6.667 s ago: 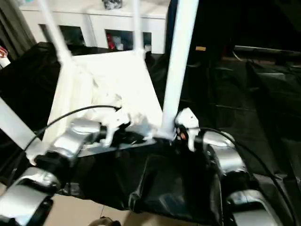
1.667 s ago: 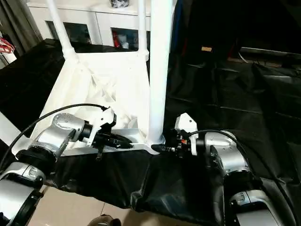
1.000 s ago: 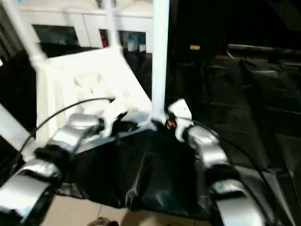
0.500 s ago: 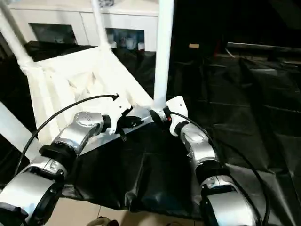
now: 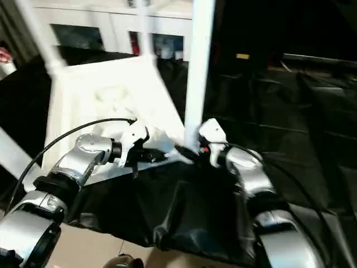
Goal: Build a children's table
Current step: Rotate leg to tighten
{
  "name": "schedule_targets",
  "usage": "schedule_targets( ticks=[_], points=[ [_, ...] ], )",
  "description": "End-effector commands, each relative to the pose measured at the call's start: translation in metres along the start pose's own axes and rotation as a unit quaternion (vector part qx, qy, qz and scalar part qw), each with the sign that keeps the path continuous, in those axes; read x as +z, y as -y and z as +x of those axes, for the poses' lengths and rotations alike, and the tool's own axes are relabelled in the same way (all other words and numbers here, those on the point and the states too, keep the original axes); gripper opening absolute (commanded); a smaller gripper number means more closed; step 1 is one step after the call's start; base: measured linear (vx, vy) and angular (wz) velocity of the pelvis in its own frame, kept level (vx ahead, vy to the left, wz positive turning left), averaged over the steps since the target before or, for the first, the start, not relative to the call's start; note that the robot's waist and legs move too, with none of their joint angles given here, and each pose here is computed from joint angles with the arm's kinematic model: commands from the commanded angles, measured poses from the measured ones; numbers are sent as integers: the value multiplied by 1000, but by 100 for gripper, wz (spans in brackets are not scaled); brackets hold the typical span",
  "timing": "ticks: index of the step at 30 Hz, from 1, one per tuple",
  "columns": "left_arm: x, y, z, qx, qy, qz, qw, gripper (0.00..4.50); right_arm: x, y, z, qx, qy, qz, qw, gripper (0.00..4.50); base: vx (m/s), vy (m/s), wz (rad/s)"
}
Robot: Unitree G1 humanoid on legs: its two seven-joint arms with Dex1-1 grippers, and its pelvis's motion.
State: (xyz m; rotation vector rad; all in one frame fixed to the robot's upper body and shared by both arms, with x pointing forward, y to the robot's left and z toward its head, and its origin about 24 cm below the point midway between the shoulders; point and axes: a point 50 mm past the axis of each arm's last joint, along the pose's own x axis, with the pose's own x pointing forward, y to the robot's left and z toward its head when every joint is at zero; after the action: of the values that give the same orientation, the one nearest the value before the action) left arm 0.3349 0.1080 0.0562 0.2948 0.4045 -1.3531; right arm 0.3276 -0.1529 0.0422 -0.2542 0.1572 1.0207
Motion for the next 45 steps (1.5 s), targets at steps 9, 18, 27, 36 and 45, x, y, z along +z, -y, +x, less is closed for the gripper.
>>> schedule_targets(
  ticks=[9, 18, 27, 36, 45],
  points=[
    [20, 4, -7, -58, 23, 42, 997, 0, -12, -18, -10, 113, -26, 18, 993, 294, 0, 0, 0],
    [19, 3, -9, -47, 23, 37, 998, 0, -12, -21, -11, 126, -22, 33, 991, 260, 0, 0, 0],
    [24, -12, -2, 70, 33, 25, 997, 0, -20, -9, 5, -41, -35, 64, 997, 259, 0, 0, 0],
    [33, -19, 10, 173, 36, 16, 984, 0, -28, -4, 23, -228, -51, 106, 967, 259, 0, 0, 0],
    [39, -11, 28, 180, 55, 15, 982, 0, -21, -3, 31, -273, -14, 128, 953, 338, 0, 0, 0]
  ],
)
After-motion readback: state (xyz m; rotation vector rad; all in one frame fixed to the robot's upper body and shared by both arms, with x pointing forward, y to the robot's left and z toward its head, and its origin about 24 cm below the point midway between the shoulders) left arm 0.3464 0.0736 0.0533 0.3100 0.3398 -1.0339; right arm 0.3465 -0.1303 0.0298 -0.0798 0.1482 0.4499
